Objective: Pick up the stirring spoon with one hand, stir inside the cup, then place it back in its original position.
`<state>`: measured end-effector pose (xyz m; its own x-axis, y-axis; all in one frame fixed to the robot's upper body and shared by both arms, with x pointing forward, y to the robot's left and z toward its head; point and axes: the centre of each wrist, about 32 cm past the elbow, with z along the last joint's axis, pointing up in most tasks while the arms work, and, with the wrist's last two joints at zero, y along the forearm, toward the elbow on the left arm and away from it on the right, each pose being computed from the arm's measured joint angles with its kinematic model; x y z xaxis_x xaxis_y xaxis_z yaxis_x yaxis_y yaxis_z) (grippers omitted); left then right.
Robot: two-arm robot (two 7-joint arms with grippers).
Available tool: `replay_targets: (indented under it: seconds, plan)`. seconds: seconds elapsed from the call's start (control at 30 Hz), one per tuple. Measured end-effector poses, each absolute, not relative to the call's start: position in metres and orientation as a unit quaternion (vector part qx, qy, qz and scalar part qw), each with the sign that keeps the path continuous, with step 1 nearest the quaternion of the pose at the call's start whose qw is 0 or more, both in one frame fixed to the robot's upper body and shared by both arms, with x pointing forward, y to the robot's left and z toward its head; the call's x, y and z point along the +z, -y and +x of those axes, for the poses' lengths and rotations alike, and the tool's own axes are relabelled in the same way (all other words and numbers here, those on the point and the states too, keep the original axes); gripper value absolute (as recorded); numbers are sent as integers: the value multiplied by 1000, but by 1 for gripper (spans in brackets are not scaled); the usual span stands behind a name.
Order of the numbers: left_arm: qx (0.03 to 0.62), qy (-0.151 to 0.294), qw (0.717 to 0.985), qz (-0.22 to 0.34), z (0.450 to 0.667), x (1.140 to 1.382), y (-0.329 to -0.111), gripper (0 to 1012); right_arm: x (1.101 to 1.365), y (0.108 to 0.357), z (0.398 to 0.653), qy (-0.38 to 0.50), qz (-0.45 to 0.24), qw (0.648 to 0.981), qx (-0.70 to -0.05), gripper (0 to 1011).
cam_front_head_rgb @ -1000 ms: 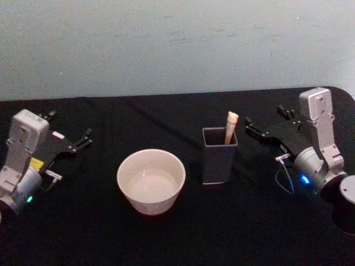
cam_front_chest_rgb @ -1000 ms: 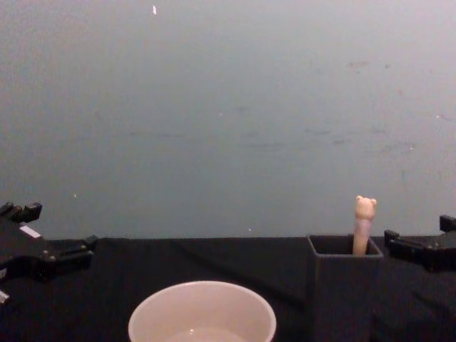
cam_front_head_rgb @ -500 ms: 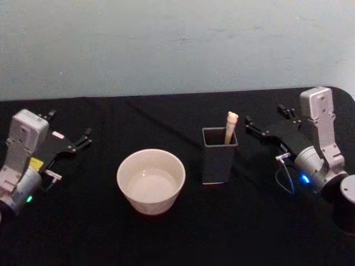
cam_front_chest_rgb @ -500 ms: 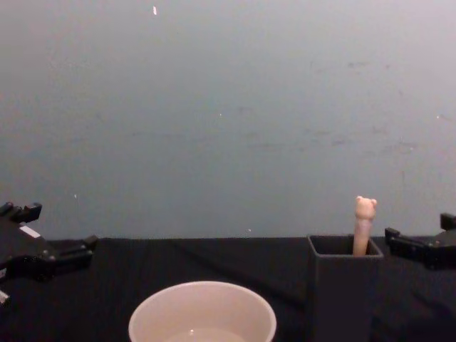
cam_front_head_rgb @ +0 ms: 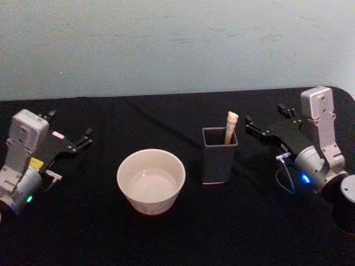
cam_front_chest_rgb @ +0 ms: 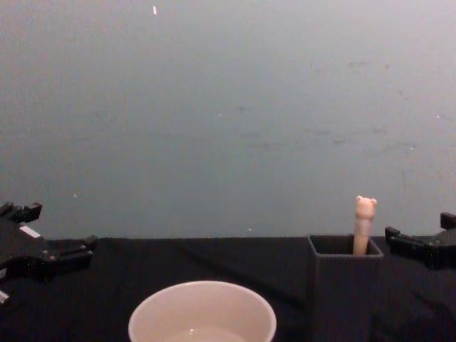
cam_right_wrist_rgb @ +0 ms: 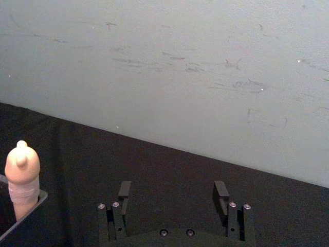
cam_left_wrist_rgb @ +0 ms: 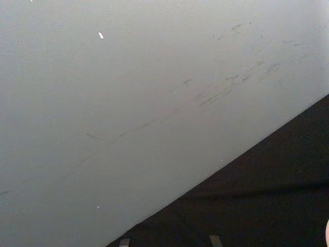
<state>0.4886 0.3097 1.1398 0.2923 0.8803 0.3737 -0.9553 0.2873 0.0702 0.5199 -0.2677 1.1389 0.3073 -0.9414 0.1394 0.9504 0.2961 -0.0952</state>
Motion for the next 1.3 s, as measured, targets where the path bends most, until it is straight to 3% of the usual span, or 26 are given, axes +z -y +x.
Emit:
replay_targets:
  seconds: [1.3]
  plan:
    - [580,132,791,141,489,1140,-310,1001,1139,268,520,28,-80,805,-588,1002]
